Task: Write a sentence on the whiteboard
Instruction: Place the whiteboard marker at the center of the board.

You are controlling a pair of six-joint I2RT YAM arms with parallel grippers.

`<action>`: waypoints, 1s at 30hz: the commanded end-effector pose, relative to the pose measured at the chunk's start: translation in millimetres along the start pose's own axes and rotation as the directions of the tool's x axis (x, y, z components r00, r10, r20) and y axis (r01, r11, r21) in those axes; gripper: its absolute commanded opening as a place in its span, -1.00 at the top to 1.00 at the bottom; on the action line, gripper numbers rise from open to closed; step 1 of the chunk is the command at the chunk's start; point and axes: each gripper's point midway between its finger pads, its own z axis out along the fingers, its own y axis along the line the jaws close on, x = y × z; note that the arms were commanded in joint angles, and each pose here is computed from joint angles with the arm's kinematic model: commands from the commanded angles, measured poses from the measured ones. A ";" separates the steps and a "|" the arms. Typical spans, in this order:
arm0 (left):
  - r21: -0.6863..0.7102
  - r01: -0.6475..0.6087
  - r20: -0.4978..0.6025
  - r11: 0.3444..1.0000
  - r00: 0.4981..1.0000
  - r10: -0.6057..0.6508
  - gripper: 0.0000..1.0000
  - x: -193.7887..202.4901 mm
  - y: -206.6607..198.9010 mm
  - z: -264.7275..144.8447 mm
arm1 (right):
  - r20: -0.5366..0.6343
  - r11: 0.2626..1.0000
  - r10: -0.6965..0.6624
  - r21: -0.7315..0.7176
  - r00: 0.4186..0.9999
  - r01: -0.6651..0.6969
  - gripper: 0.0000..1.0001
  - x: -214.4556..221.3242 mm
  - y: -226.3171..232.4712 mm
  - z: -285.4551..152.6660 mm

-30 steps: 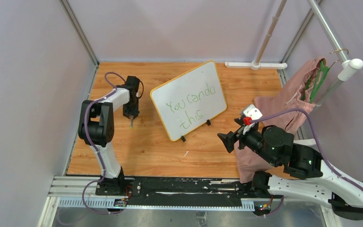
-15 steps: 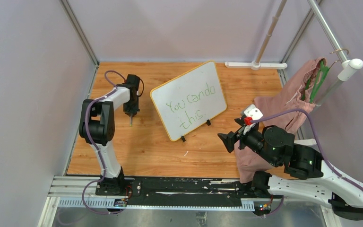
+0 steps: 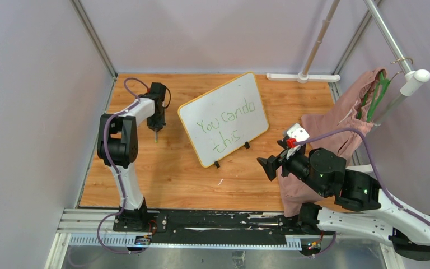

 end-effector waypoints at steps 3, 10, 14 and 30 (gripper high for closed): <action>-0.013 0.010 -0.010 1.000 1.000 -0.010 0.49 4.0 5.5 4.4 | 0.019 1.000 0.012 0.026 1.000 -0.013 -0.74 -3.4 -6.5 -2.6; 0.003 0.023 -0.010 1.000 1.000 -0.023 0.23 2.8 2.9 0.7 | 0.019 0.999 0.022 0.023 1.000 -0.023 -0.74 -3.2 -5.9 -3.2; 0.007 0.031 0.001 0.999 1.000 -0.031 0.11 0.3 3.2 -3.5 | 0.014 0.999 0.025 0.024 1.000 -0.026 -0.74 -1.5 -6.0 -3.2; 0.039 0.084 0.072 0.996 0.994 -0.086 -0.33 -15.5 3.3 -26.5 | 0.008 0.999 0.043 0.018 0.999 -0.043 -0.73 1.7 -3.8 -2.8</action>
